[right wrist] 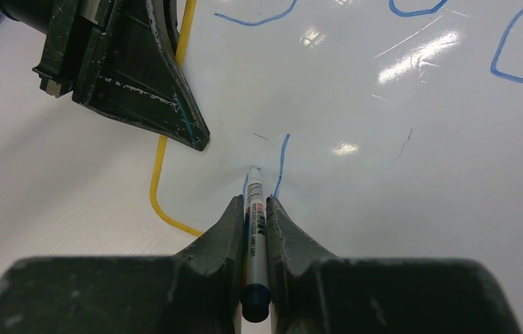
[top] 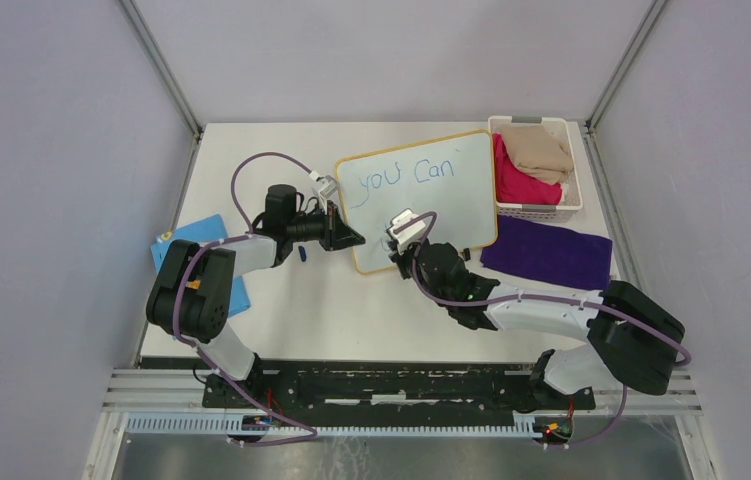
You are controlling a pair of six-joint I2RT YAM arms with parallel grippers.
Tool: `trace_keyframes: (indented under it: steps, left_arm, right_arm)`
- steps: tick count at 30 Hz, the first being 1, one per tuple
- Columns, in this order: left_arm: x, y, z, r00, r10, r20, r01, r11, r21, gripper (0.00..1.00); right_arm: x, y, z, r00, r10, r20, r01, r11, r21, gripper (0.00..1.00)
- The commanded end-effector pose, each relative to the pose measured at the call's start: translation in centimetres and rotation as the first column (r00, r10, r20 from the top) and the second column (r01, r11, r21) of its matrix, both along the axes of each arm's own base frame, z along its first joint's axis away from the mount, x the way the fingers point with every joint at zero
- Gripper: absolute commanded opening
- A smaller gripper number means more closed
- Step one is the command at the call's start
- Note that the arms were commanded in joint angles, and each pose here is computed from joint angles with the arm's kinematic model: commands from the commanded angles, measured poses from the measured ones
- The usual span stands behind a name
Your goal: Write a sentence on the whiteboard
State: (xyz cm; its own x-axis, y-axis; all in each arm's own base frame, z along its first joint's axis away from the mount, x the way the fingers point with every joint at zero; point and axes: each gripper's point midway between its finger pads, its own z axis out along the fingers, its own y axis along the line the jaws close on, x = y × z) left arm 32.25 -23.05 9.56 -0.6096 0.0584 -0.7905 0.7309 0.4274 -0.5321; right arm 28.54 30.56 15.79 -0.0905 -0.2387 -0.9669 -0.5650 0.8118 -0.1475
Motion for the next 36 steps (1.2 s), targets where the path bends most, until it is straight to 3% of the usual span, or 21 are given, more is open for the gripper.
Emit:
trace_keyframes:
  steps: [1,15,25,36]
  left_arm:
    - [-0.9,0.6,-3.3,0.999,0.010,-0.036,-0.005,0.993,0.115,0.02]
    - [-0.9,0.5,-3.2,0.999,0.007,-0.035,-0.003,0.993,0.114,0.02]
    - [-0.9,0.5,-3.1,0.999,0.008,-0.033,-0.004,0.993,0.114,0.02]
    - [-0.9,0.5,-3.2,0.999,0.007,-0.036,-0.003,0.993,0.116,0.02]
  right_arm:
    - [1.3,-1.8,1.0,0.995,-0.092,0.025,0.092,0.996,0.016,0.00]
    - [1.0,-3.2,-0.1,0.993,-0.121,-0.002,0.121,0.993,0.011,0.00]
    - [0.1,-2.7,4.2,0.996,-0.066,0.055,0.056,0.987,0.151,0.00]
    - [0.8,-2.2,3.7,0.997,-0.063,0.042,0.057,0.990,0.128,0.00]
